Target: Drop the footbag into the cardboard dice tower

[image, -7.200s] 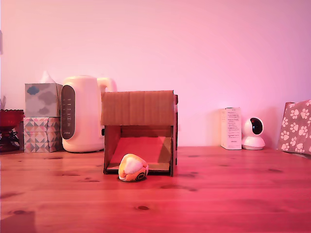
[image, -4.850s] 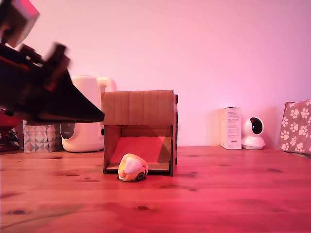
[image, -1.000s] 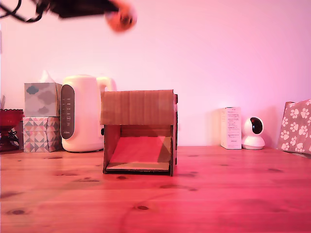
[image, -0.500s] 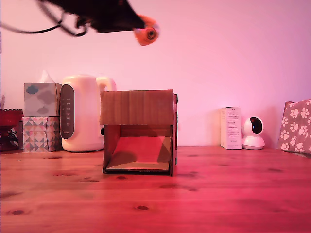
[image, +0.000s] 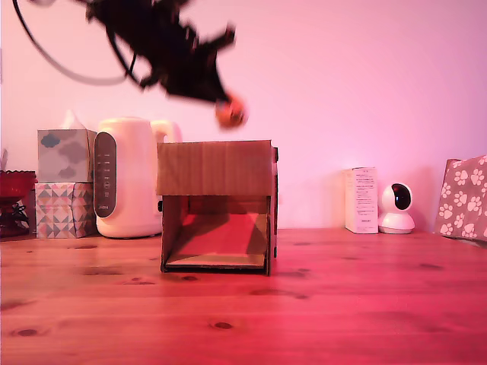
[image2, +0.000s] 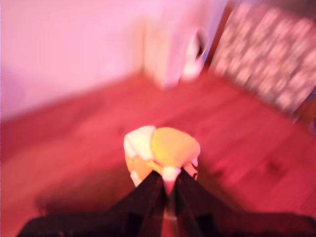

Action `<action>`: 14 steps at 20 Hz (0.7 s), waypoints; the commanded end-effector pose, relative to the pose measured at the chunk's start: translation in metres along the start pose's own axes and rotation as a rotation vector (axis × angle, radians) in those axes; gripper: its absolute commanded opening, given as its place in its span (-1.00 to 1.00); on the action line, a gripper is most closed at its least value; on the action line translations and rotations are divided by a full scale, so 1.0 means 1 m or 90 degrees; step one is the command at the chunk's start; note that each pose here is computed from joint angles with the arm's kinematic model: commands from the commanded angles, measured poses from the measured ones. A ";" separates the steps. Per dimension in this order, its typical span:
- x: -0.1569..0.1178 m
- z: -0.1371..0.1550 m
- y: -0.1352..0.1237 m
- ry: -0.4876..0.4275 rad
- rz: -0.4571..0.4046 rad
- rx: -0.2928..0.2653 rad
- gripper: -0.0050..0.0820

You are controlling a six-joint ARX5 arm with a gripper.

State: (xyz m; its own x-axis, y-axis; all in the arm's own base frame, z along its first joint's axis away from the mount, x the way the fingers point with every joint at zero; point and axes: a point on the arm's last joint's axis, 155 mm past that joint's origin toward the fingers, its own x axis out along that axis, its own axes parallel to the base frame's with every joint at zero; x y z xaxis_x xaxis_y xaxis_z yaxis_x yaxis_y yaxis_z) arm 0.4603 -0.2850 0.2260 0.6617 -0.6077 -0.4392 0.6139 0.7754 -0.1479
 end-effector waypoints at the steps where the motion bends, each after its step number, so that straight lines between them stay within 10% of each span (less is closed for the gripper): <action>1: -0.002 0.013 -0.004 -0.021 -0.006 0.020 -0.91; 5: -0.002 0.014 -0.004 -0.022 -0.005 0.024 -0.75; 9: -0.003 0.017 -0.004 -0.027 -0.006 0.026 0.39; 14: -0.016 0.015 -0.008 -0.006 -0.006 0.037 0.14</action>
State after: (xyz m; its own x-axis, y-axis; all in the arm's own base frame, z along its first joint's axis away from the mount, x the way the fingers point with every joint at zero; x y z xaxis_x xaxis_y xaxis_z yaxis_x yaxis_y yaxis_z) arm 0.4572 -0.2827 0.2303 0.6537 -0.6034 -0.4568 0.6317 0.7674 -0.1098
